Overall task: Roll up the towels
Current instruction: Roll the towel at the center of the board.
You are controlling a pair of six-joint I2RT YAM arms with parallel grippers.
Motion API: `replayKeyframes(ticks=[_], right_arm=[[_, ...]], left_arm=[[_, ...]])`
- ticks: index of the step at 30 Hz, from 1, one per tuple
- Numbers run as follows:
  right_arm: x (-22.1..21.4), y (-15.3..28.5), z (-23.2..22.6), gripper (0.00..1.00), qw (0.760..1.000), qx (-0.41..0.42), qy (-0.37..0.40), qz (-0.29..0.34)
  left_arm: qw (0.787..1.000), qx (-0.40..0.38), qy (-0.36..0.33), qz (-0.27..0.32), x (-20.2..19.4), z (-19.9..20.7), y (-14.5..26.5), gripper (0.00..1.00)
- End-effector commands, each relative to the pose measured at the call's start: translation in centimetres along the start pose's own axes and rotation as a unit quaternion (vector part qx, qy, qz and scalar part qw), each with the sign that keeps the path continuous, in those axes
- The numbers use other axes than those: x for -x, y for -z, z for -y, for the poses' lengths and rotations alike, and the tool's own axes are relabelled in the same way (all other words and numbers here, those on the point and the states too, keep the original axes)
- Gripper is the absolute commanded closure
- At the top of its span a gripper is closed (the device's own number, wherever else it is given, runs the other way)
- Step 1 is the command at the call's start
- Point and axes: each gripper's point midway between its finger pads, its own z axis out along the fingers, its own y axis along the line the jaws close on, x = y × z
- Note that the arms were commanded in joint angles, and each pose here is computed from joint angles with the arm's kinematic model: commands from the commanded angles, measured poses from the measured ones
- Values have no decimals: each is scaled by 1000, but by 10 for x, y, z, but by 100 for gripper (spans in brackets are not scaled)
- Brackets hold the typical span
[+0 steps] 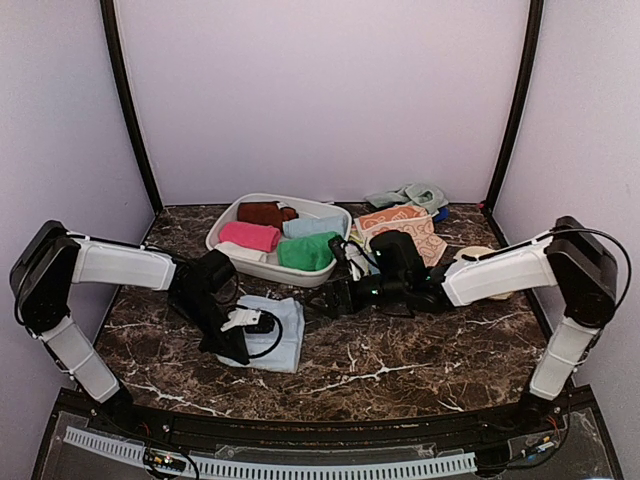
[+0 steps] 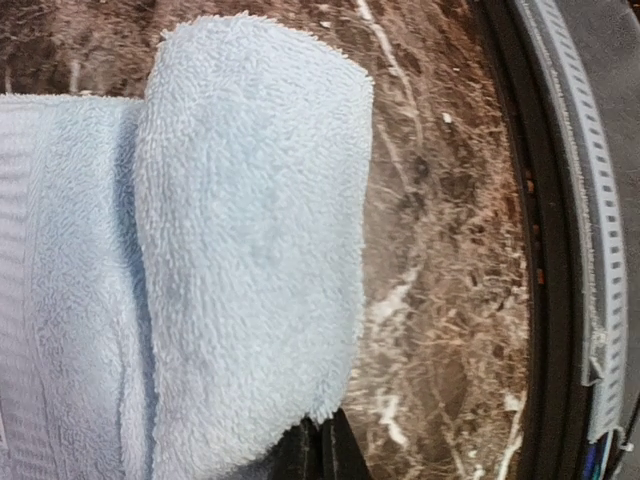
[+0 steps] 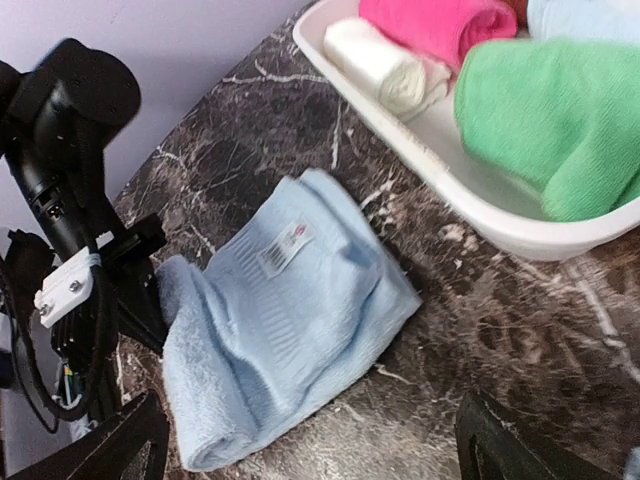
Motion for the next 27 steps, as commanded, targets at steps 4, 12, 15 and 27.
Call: replayKeyframes(ticks=[4,12,15,27], right_arm=[[55,81,29,0,960,-207,91,164],[3,55,-38,0,928,-141,318,135],[-28,28,-69,0,877,-140,455,65],[-80,-70,-106,8,701,-127,702,-10]], left_arm=[[994,-70,82,8,-11,24,10,100],[986,-83,134,51,-1,-13,22,100],[978,-124,157,55,6,-15,18,100],[957,-213,194,35,2,5,17,100]])
